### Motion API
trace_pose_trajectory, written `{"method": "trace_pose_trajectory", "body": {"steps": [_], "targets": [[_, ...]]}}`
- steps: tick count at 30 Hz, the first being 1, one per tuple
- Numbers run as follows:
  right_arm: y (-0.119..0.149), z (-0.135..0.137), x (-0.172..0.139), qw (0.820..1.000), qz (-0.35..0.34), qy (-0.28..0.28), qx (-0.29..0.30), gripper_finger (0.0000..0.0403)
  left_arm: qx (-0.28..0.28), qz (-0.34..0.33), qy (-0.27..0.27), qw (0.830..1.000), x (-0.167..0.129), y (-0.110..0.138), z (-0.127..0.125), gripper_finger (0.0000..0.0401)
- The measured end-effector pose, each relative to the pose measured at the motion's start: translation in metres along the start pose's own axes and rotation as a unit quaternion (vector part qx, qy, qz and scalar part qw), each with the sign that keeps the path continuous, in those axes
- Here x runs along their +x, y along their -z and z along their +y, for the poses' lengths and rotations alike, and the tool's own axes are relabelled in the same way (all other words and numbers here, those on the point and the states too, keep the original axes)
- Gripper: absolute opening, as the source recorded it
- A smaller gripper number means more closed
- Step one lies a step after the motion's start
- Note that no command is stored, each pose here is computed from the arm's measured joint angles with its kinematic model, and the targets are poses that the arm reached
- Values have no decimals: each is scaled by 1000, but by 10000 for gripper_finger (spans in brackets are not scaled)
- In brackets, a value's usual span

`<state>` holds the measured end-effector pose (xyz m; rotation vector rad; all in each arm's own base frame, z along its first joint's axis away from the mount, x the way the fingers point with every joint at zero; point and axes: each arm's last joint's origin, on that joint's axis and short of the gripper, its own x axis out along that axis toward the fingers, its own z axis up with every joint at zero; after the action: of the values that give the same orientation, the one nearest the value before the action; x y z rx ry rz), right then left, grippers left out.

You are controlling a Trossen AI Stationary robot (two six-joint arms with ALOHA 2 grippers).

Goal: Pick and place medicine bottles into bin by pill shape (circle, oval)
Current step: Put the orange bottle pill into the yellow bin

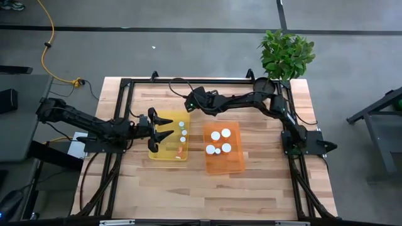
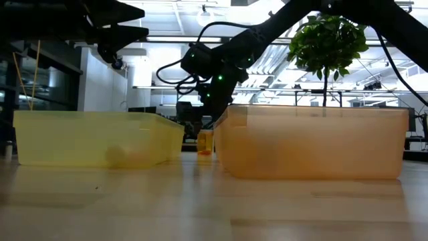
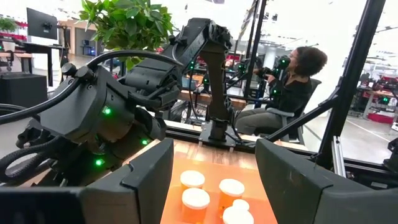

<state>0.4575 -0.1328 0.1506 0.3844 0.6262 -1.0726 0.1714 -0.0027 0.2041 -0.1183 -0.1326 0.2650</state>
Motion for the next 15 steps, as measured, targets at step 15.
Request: {"method": "trace_pose_trajectory", "body": {"steps": [15], "targets": [[-23, -13, -88, 983, 44, -21, -177, 197, 3, 4, 0, 1000, 0, 1, 0, 218]]}}
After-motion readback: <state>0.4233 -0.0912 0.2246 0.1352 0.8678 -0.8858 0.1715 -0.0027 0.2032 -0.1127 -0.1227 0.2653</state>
